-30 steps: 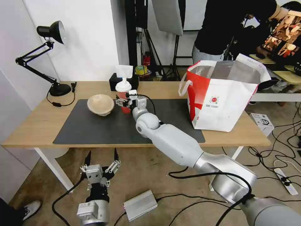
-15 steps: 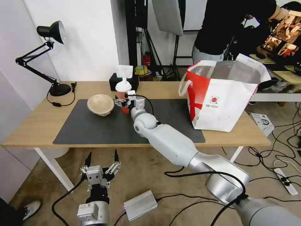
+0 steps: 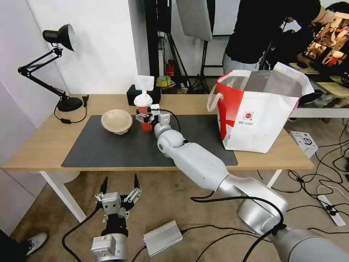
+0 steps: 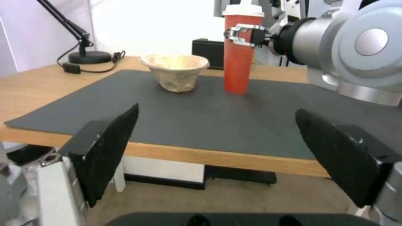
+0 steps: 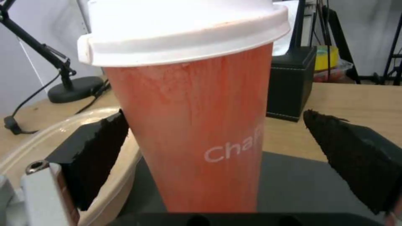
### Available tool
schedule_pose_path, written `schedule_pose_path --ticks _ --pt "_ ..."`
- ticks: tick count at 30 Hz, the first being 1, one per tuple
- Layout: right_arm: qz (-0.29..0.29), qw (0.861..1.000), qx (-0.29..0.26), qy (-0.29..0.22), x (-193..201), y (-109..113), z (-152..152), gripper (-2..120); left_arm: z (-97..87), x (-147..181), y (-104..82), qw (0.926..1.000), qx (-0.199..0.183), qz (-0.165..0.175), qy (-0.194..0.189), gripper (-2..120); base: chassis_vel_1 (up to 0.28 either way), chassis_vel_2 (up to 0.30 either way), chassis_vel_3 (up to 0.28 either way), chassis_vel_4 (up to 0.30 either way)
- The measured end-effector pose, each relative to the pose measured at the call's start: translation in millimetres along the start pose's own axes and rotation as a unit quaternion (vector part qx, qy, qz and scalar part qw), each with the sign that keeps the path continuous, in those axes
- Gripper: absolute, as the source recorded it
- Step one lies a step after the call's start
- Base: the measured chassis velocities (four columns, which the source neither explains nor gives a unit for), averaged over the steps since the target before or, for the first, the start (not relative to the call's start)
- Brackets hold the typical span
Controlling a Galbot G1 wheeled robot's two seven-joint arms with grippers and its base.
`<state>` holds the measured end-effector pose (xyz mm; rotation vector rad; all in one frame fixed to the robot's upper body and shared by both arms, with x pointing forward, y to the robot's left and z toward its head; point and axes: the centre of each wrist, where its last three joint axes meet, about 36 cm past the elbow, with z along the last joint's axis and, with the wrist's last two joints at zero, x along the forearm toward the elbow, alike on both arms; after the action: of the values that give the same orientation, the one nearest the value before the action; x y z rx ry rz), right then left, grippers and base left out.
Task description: Pick up the trash from the table and place it into the takeout bag.
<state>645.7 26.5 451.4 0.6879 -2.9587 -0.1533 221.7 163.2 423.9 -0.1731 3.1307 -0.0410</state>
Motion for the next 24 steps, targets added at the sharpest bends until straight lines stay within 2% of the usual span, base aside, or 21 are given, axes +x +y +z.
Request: schedule_pose_path --ticks 19,24 --pt "-0.044 0.999 -0.030 -0.001 -0.5 -1.2 1.8 100 0.8 -0.5 -1.9 1.0000 0.001 0.008 0.000 100 0.000 0.000 0.000 0.000" --pt "-0.044 0.998 -0.036 0.000 -0.3 -1.1 2.4 84 0.9 -0.5 -1.9 0.9999 0.001 0.010 0.000 100 0.000 0.000 0.000 0.000"
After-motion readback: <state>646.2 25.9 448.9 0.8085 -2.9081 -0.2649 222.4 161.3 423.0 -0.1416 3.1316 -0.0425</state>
